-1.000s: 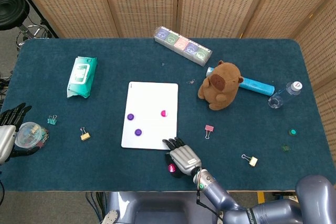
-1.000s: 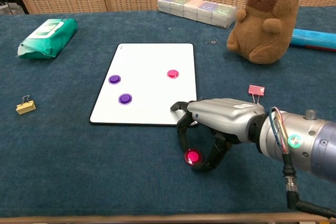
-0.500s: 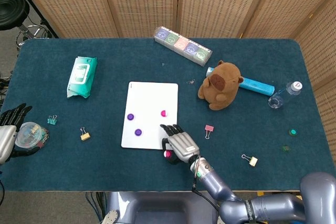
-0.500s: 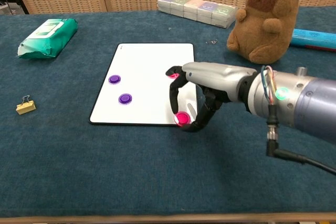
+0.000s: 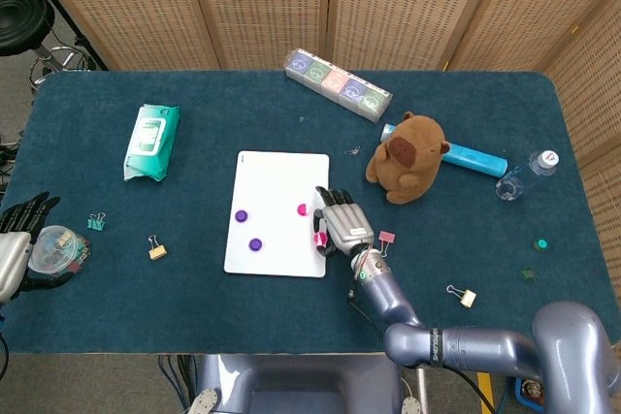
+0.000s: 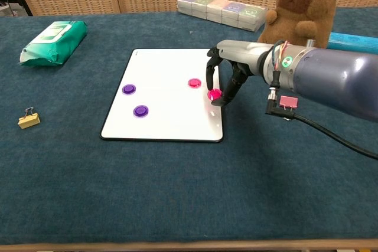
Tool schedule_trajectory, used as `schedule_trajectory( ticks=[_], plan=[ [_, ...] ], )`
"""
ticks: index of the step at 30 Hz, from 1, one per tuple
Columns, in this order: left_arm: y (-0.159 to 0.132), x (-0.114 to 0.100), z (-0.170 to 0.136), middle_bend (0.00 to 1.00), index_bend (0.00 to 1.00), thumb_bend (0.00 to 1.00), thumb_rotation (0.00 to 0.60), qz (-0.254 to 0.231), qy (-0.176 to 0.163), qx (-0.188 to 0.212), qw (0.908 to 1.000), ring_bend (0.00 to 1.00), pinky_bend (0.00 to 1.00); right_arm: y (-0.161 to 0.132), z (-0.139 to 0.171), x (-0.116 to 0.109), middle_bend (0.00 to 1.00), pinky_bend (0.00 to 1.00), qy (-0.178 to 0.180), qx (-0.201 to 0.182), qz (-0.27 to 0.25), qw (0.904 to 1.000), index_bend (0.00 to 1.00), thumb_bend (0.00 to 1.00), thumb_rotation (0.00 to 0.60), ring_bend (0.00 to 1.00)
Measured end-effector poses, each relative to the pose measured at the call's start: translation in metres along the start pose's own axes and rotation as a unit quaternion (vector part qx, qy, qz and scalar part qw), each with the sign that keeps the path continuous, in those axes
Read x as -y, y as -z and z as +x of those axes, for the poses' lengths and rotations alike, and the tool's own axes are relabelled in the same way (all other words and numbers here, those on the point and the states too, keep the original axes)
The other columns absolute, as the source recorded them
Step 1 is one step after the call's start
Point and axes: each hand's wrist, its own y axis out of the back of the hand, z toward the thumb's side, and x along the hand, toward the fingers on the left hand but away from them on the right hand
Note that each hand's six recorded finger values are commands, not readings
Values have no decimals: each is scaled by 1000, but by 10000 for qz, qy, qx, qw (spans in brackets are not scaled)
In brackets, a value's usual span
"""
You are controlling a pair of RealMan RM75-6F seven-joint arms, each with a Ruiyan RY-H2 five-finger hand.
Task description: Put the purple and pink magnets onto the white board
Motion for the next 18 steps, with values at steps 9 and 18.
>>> schedule_trajectory(
  ticks=[9,18],
  plan=[
    [1,0,1,0,0,24,600,-22,20,-13,10000,0,0,3,-10,2,0,0,-23,131,-59,9999,571,354,600,0],
    [2,-1,1,0,0,24,600,-50,17,-18,10000,0,0,4,-15,12,0,0,-127,229,-71,9996,570,354,600,0]
  ],
)
